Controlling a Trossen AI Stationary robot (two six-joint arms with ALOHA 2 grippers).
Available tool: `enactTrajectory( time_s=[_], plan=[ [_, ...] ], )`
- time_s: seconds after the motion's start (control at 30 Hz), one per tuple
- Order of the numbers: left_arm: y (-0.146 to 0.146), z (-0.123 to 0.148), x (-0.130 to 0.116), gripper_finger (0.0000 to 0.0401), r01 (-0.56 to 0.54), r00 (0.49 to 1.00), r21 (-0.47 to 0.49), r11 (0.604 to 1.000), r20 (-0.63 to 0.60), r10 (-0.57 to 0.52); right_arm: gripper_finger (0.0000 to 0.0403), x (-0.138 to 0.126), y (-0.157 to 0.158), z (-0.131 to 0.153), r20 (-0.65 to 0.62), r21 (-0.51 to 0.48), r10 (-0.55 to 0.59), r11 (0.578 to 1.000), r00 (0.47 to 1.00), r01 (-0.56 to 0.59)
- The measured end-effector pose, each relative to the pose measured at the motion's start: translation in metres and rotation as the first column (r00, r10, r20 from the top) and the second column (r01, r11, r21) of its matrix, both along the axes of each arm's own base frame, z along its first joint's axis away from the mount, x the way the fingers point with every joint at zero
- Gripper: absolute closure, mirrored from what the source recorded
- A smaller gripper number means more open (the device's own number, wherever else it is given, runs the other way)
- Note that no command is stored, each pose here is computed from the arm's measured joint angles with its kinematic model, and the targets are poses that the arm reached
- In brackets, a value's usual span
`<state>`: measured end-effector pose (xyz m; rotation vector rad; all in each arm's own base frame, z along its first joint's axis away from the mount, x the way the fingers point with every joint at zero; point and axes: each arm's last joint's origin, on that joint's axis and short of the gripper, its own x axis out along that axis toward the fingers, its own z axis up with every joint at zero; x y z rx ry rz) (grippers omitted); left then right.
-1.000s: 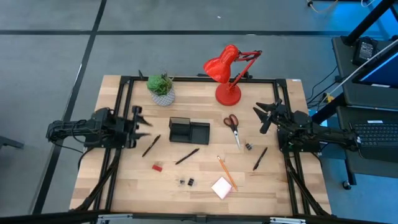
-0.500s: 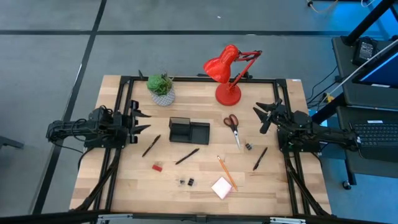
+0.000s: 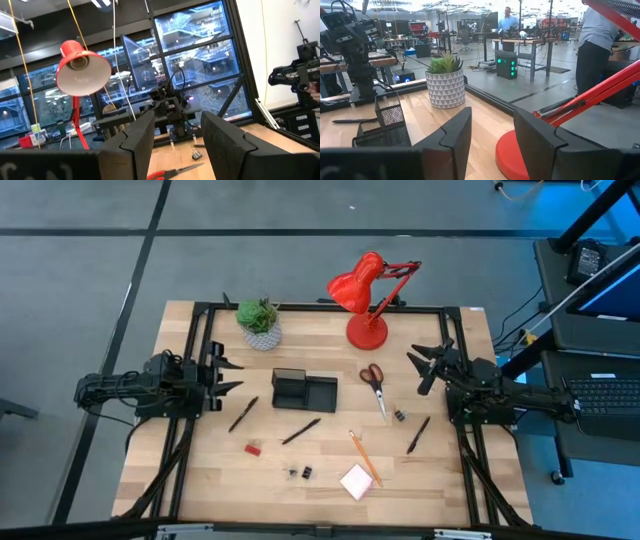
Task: Pick and place office supplies into organizer
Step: Put the left black pen into the black desk organizer
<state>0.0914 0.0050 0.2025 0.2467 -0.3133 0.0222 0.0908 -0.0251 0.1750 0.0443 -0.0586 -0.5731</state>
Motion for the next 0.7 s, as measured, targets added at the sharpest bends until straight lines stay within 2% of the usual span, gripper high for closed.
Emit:
enactTrajectory(
  time_s=[0.23,0.37,0.5,0.7],
  plan=[
    [0.0011,-0.0006,0.0003,0.0244,-0.037,0.999,-0.012,0.999,-0.007,0.037,0.0253,0.0,0.0,-0.0007,-0.058,-0.077,-0.007,0.997,0.998,0.002],
    [0.0004,-0.0008,0.0003,0.0244,-0.012,1.0,-0.011,1.0,-0.009,0.012,0.0253,0.0,0.0,-0.0007,-0.054,-0.072,-0.006,0.997,0.999,0.002],
    [0.0005,-0.0023,0.0008,0.0244,-0.001,1.0,-0.056,0.998,-0.025,0.0,0.0253,0.0,0.0,-0.0006,-0.047,-0.06,-0.005,0.998,0.999,0.002],
    [0.0025,-0.0079,0.0022,0.024,-0.063,0.995,-0.083,0.995,-0.084,0.056,0.0253,0.0,0.0,-0.0007,-0.047,-0.06,-0.005,0.998,0.999,0.002]
  ],
)
